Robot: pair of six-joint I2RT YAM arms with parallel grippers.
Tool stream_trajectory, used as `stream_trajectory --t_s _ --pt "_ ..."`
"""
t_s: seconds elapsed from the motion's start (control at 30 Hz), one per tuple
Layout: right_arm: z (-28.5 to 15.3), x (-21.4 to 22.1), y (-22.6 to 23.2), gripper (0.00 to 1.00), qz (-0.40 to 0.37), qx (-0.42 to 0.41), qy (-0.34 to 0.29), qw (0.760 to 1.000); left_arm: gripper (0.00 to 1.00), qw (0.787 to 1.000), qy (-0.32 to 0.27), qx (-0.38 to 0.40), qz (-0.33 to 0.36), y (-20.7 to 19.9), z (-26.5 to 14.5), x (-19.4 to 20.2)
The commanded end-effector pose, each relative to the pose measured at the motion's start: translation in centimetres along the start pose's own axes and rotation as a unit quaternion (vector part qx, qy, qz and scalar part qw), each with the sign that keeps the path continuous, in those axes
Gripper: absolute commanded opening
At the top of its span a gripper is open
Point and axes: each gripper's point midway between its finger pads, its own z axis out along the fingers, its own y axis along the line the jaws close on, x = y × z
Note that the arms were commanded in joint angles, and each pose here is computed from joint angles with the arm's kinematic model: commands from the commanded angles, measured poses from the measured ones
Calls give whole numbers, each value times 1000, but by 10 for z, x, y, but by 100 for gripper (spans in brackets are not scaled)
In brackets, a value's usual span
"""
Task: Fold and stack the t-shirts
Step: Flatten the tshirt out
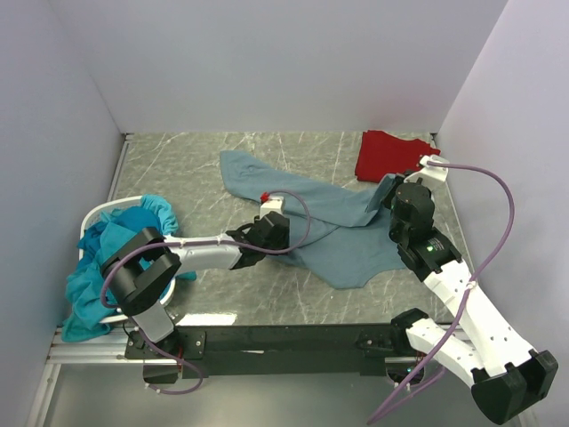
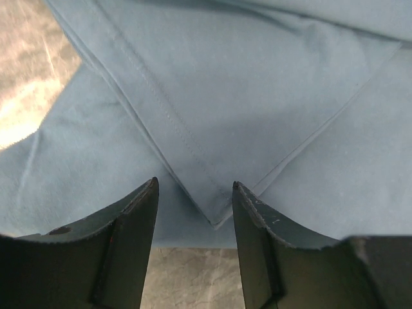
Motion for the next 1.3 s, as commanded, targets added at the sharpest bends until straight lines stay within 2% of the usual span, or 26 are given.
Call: stream_trajectory --t_s 0.0,0.33,0.43,0.53,0.57,0.7,0.73,0.83,1.27 --pt "1 -7 4 0 23 -7 -16 1000 55 1000 2 20 -15 -10 0 4" --pt "2 -6 4 0 22 -7 -14 1000 53 999 12 30 -12 -17 3 10" --pt "1 -7 5 0 24 -10 -16 1000 50 999 16 29 -11 -17 4 13" --pt "1 -7 5 0 25 -13 -16 999 39 999 15 35 -13 -19 4 14" --pt "1 -6 6 0 24 -13 -15 1000 31 999 13 36 -15 -19 4 13" --pt "1 -5 5 0 21 -12 -13 1000 18 999 10 33 -14 -19 2 10" --pt "1 -6 4 0 20 -11 -14 1000 10 999 6 30 -15 -18 3 8" --pt "0 -7 4 0 21 -11 -15 1000 0 1000 3 23 -14 -15 1 7" --pt "-2 -8 5 0 22 -17 -16 999 0 999 -9 21 -26 -9 -20 5"
